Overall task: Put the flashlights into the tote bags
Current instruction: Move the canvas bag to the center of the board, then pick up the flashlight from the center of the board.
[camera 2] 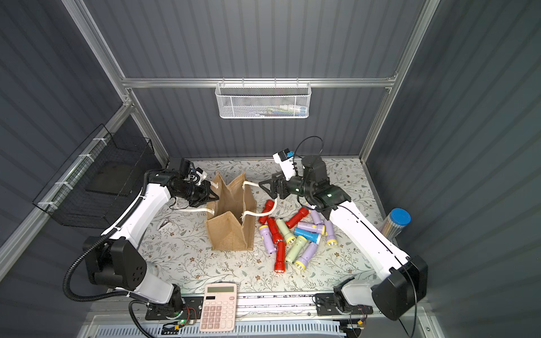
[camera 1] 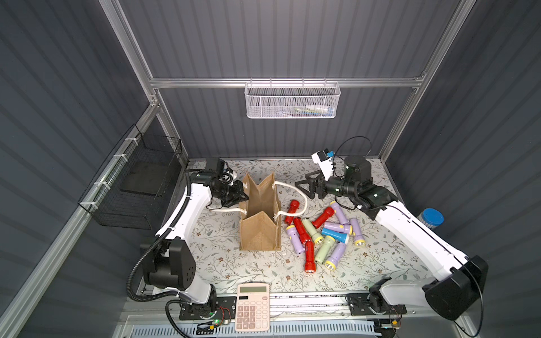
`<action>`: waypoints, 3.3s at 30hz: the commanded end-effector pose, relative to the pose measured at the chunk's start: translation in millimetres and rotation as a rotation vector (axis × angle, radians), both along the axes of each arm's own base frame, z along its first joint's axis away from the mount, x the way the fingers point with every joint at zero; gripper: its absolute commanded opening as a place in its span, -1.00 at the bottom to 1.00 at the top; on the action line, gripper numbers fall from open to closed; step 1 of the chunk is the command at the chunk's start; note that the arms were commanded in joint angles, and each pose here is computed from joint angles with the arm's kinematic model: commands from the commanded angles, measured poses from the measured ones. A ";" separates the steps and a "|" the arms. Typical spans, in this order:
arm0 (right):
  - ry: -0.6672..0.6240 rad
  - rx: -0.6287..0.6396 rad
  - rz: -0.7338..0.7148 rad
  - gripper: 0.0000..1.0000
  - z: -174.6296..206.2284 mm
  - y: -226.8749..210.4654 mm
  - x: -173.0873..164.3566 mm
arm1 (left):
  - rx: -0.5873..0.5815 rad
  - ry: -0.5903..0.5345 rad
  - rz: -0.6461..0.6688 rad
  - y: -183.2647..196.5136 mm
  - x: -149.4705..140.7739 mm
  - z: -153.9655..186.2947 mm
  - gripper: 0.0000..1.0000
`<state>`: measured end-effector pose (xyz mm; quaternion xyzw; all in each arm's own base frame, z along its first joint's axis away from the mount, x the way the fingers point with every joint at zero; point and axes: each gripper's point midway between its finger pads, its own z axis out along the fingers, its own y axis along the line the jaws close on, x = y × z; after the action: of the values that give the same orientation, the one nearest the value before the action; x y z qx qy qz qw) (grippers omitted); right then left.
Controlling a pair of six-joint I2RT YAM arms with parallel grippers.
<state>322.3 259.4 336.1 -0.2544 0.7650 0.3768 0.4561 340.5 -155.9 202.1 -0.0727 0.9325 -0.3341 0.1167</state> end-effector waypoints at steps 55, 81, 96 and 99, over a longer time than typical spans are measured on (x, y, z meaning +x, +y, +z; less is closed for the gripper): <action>0.903 -0.431 -0.877 0.16 -269.6 -267.3 -26.7 | 0.175 -0.080 -0.108 15.4 -14.9 16.2 0.01; 0.936 -0.732 -0.881 0.13 -302.5 -273.8 -24.5 | 0.200 -0.078 -0.148 15.4 -9.1 10.1 0.00; 0.895 -0.752 -0.924 0.12 -308.4 -285.5 -5.6 | 0.194 -0.071 -0.139 14.3 -5.4 6.1 -0.01; 0.903 -0.738 -0.916 0.09 -311.5 -285.6 -4.4 | 0.186 -0.070 -0.139 12.9 -3.8 6.3 -0.01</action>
<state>311.4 -22.9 24.2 0.1342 0.9851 -0.0634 0.0867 333.6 -138.9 204.6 0.0087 0.9591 -0.2507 0.1310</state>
